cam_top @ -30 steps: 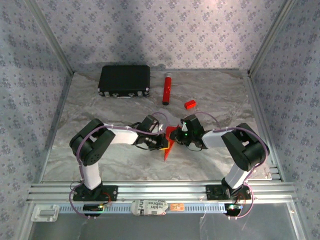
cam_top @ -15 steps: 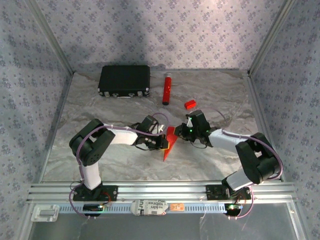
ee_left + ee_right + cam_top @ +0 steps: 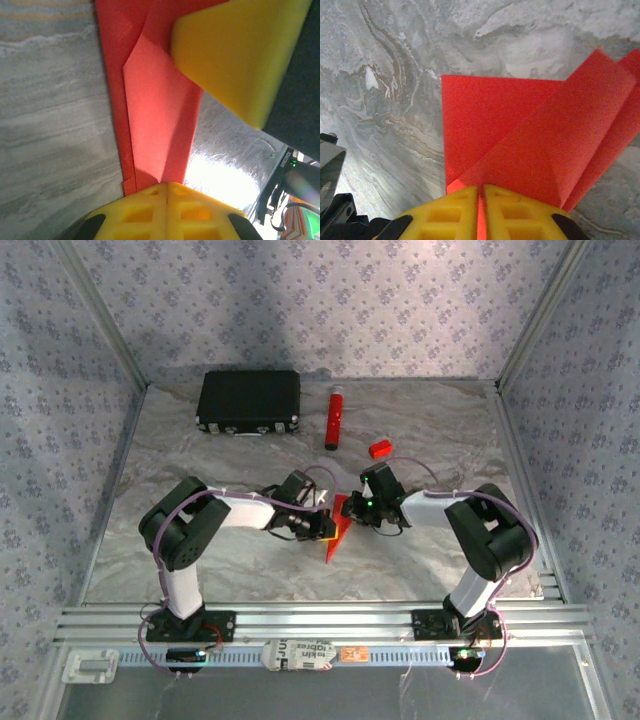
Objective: Fold a paper plane with a square sheet of paper (pick it up from the middle)
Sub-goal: Fold the wing for the fifth time at the center of the table.
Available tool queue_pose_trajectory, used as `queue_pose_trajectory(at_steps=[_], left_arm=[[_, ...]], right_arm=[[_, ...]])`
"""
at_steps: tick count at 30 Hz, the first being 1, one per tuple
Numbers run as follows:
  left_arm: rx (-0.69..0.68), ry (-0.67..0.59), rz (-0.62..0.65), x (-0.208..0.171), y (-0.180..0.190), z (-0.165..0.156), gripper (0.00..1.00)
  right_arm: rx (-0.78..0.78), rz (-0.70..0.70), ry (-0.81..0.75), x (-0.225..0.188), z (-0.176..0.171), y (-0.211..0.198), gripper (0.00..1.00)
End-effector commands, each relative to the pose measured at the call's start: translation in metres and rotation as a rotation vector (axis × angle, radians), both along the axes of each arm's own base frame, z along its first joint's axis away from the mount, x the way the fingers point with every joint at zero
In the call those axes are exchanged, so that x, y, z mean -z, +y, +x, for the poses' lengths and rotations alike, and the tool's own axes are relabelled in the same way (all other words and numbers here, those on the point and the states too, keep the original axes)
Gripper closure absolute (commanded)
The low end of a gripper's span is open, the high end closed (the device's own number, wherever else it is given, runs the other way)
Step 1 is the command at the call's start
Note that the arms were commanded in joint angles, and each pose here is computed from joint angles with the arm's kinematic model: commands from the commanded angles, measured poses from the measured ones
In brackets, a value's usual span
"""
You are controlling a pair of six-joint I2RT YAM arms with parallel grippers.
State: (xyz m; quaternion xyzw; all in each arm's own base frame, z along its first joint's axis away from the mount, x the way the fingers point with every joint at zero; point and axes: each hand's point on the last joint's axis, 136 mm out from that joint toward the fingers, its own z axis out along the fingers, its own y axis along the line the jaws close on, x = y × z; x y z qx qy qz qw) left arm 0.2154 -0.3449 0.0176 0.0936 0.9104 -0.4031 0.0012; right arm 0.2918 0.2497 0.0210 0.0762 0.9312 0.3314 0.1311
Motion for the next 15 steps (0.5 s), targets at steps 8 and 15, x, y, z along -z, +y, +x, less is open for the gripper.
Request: queue_pose_trajectory(at_steps=[8, 15], left_arm=[[0.000, 0.172, 0.208, 0.061, 0.044, -0.037, 1.00], [0.002, 0.188, 0.212, 0.065, 0.045, -0.040, 1.00]], right_arm=[[0.064, -0.023, 0.008, 0.015, 0.026, -0.030, 0.86], [0.103, -0.023, -0.008, 0.008, 0.041, -0.048, 0.86]])
